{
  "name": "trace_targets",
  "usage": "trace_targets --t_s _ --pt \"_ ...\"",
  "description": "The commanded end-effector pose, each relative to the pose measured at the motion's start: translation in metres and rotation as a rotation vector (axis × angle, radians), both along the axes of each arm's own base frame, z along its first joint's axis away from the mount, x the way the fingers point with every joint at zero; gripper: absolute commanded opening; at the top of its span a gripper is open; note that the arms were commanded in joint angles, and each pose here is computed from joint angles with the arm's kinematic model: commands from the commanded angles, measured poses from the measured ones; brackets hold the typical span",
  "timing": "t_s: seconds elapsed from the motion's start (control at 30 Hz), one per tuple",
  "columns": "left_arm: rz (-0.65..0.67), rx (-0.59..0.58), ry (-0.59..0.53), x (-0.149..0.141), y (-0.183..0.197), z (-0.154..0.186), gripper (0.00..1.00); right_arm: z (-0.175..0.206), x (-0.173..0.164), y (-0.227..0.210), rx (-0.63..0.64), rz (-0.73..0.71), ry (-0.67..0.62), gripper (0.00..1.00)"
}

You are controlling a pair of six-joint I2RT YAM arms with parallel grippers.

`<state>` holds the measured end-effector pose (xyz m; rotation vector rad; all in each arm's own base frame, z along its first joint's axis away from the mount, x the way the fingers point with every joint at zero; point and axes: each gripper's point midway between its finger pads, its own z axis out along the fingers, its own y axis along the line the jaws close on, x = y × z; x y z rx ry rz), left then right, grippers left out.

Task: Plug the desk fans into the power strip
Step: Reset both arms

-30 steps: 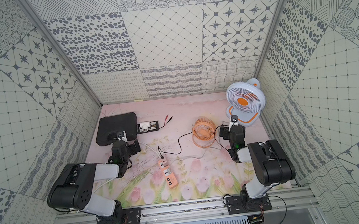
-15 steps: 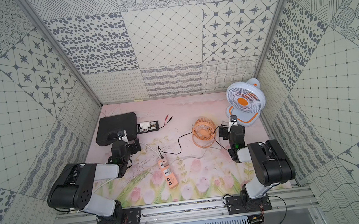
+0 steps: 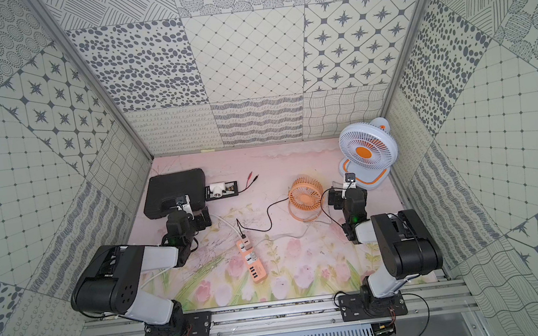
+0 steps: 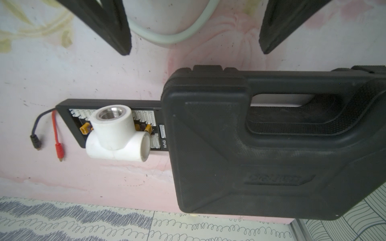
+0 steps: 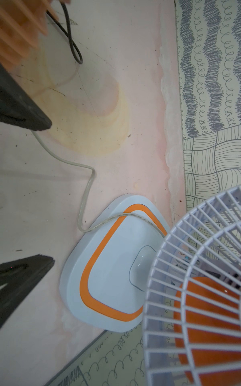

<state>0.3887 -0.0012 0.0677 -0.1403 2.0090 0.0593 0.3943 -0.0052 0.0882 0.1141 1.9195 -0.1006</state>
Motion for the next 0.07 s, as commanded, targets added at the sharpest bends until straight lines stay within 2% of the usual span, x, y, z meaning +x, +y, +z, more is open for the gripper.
trace_targets --t_s 0.0,0.03 --pt "-0.014 0.003 -0.057 0.0067 -0.0004 0.0133 0.99 0.0195 0.0073 0.0001 0.002 0.005 -0.067 0.97" --pt "-0.014 0.003 -0.058 0.0068 -0.0003 0.0136 0.99 0.0190 0.0072 0.0005 0.002 0.006 -0.066 0.97"
